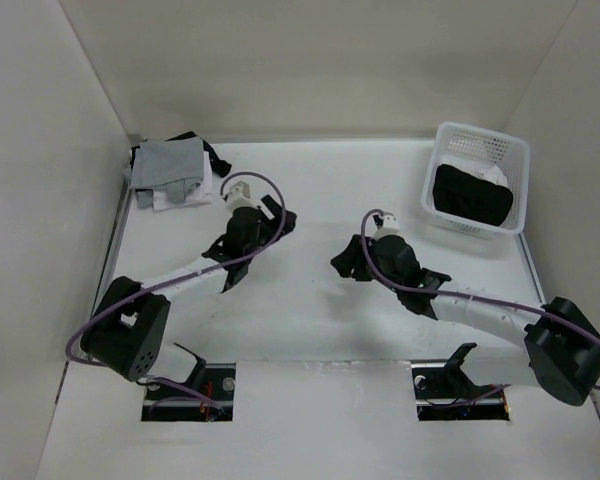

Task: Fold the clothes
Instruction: Neatly place the folded tank top to the corner

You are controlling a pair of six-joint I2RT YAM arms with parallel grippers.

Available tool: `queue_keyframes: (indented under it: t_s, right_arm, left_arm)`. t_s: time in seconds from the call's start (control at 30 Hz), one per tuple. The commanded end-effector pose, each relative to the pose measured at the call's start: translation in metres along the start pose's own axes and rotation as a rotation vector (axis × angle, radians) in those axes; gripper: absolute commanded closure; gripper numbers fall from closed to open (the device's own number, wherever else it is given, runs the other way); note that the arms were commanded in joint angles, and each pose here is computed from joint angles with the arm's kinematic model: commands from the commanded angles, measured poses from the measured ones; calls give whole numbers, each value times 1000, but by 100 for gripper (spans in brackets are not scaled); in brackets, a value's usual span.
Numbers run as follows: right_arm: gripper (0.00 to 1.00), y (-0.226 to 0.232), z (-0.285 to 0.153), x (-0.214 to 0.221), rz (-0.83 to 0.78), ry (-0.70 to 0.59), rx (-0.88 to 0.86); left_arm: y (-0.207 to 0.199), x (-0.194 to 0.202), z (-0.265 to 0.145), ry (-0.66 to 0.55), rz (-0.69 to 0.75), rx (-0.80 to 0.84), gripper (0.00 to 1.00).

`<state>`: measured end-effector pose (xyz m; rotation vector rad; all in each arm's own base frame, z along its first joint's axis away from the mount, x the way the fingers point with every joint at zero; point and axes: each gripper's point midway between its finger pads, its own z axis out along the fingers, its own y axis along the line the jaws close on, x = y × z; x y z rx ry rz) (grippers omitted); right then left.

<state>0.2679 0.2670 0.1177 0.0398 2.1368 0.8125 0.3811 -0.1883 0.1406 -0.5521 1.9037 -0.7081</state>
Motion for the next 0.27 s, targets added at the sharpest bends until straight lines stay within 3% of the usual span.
queue_keyframes:
  t_s: [0.0, 0.17, 0.23]
  right_arm:
    - [41, -29, -8, -20, -13, -121, 100]
    - [37, -51, -10, -24, -19, -180, 146]
    - [36, -52, -10, -24, -17, -188, 144]
  left_arm:
    - [-9, 46, -6, 145, 98, 30, 28]
    - [-15, 93, -9, 223, 101, 77, 33]
    - [-22, 103, -11, 235, 114, 95, 31]
